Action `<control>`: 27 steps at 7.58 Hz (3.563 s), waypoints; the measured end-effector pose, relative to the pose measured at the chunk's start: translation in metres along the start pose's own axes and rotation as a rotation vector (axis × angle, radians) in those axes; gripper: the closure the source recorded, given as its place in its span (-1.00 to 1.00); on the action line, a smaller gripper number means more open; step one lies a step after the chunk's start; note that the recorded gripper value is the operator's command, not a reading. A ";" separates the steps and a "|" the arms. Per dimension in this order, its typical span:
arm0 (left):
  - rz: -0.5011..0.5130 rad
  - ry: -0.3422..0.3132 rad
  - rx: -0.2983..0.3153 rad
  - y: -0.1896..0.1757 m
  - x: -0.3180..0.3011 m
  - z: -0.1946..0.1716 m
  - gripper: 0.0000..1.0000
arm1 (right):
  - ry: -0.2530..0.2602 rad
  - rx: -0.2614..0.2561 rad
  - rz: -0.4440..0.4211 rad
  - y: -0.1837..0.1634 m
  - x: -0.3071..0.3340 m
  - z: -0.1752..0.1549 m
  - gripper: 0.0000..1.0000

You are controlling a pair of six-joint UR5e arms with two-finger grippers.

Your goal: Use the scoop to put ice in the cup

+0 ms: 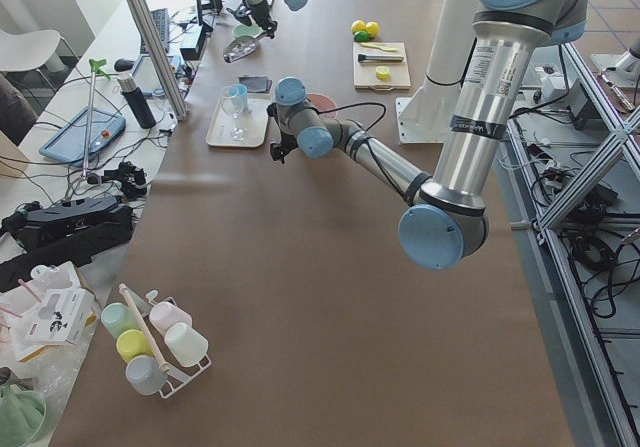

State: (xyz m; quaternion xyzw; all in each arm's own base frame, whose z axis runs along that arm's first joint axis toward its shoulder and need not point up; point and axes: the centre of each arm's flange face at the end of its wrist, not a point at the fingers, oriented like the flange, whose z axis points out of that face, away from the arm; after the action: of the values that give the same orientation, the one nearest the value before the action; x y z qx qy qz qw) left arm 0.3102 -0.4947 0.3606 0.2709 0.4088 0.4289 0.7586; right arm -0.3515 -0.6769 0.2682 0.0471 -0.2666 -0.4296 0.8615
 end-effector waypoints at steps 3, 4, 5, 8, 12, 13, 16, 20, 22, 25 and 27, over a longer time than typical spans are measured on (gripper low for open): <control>-0.274 -0.022 -0.023 0.026 -0.020 -0.005 -0.98 | 0.008 -0.068 -0.034 -0.012 -0.013 0.011 1.00; -0.347 -0.040 -0.011 0.050 -0.044 -0.030 -0.98 | 0.015 -0.090 -0.040 -0.014 -0.017 0.014 1.00; -0.455 -0.066 0.023 0.089 -0.085 -0.078 -0.98 | 0.023 -0.115 -0.048 -0.018 -0.023 0.012 1.00; -0.816 -0.244 0.136 0.262 -0.184 -0.212 -0.98 | 0.052 -0.178 -0.074 -0.031 -0.041 0.001 1.00; -1.019 -0.295 0.056 0.366 -0.225 -0.195 -0.98 | 0.089 -0.266 -0.104 -0.054 -0.045 -0.011 1.00; -1.034 -0.333 0.026 0.380 -0.227 -0.189 -0.99 | 0.093 -0.286 -0.108 -0.061 -0.044 -0.012 1.00; -1.019 -0.393 -0.013 0.378 -0.229 -0.181 -0.98 | 0.100 -0.334 -0.113 -0.074 -0.046 -0.011 1.00; -1.016 -0.370 -0.063 0.384 -0.224 -0.155 -0.99 | 0.114 -0.394 -0.124 -0.077 -0.054 -0.013 1.00; -1.013 -0.370 -0.063 0.381 -0.226 -0.155 -0.99 | 0.126 -0.417 -0.138 -0.078 -0.054 -0.017 1.00; -1.025 -0.371 -0.065 0.366 -0.219 -0.169 -1.00 | 0.141 -0.453 -0.160 -0.082 -0.051 -0.020 1.00; -0.993 -0.333 -0.165 0.353 -0.200 -0.184 -0.99 | 0.141 -0.465 -0.171 -0.083 -0.049 -0.019 1.00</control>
State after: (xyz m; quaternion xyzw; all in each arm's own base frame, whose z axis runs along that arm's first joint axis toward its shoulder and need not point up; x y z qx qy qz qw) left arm -0.0583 -0.4864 0.6116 0.0486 0.3268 -0.0001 0.9438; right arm -0.4254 -0.6936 0.2059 -0.1001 -0.0950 -0.5465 0.8260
